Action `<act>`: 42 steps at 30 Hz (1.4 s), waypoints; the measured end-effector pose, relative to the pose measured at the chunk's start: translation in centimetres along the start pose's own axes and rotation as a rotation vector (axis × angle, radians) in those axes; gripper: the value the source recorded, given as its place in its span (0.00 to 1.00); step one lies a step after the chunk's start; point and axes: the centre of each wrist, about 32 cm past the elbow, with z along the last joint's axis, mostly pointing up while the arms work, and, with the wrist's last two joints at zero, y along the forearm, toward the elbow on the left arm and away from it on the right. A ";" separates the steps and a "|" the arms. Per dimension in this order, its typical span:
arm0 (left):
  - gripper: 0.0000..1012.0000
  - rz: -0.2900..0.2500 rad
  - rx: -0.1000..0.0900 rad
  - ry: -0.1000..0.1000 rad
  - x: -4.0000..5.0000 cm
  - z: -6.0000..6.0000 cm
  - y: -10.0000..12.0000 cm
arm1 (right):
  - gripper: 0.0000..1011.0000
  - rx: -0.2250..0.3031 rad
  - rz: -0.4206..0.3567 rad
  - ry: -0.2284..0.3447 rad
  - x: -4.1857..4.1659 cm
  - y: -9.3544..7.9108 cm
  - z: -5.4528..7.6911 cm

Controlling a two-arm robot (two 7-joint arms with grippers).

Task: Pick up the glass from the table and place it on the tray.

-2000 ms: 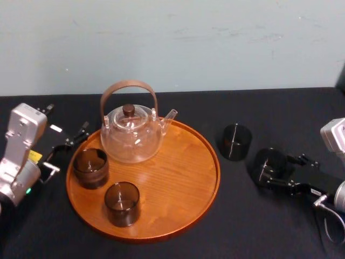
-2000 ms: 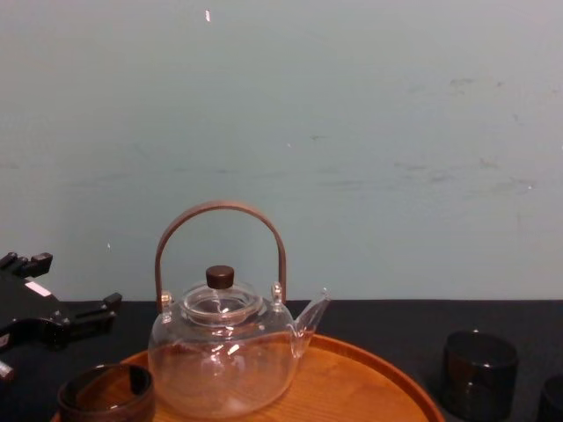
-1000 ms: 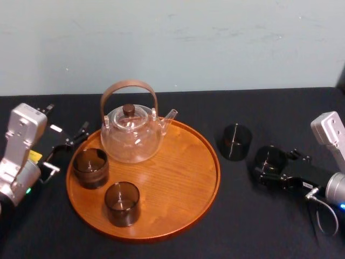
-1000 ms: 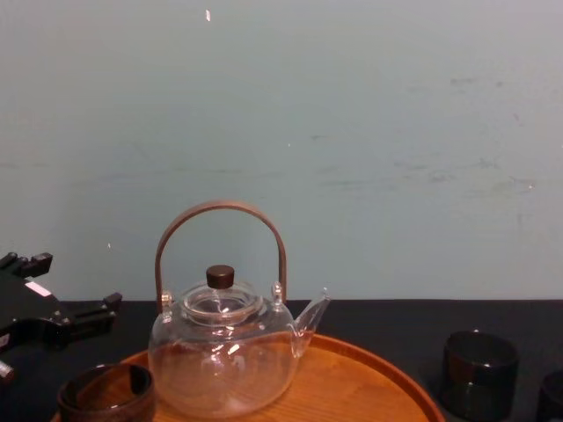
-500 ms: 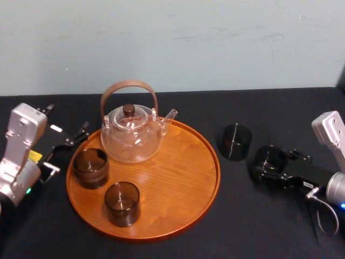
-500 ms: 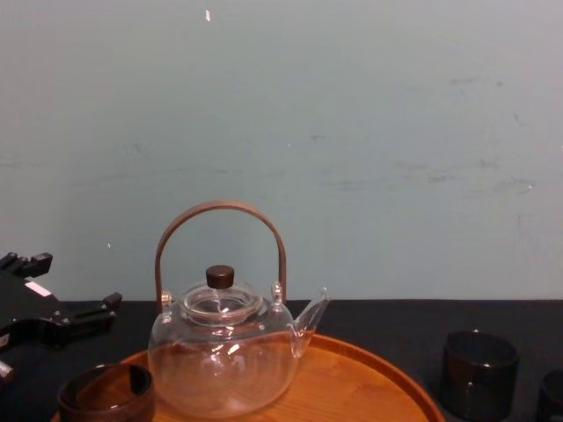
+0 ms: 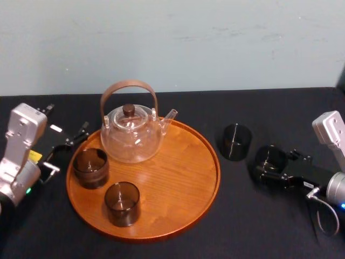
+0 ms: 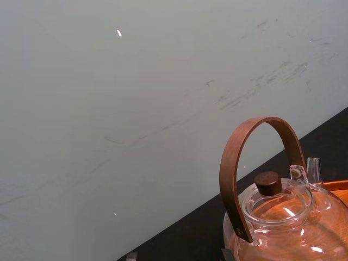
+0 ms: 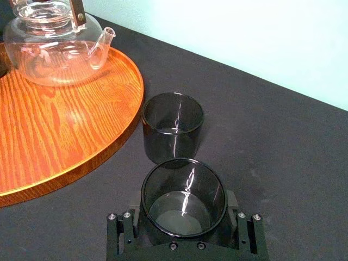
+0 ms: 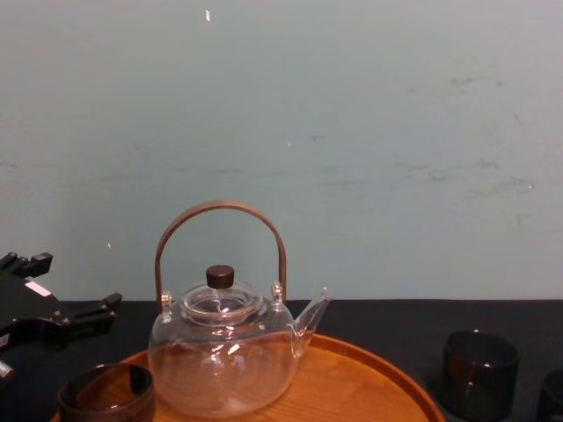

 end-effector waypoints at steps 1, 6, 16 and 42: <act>0.99 0.000 0.000 0.000 0.00 0.0 0.0 | 0.89 0.001 0.001 0.001 0.03 0.0 0.0; 0.99 0.000 0.000 0.000 0.00 0.0 0.0 | 0.89 0.011 0.026 0.000 0.25 -0.5 0.6; 0.99 0.000 0.000 0.000 0.00 0.0 0.0 | 0.89 0.017 0.099 -0.015 0.69 -1.6 2.3; 0.99 0.000 0.000 0.000 0.00 0.0 0.0 | 0.89 0.017 0.320 -0.148 -0.95 -0.4 6.1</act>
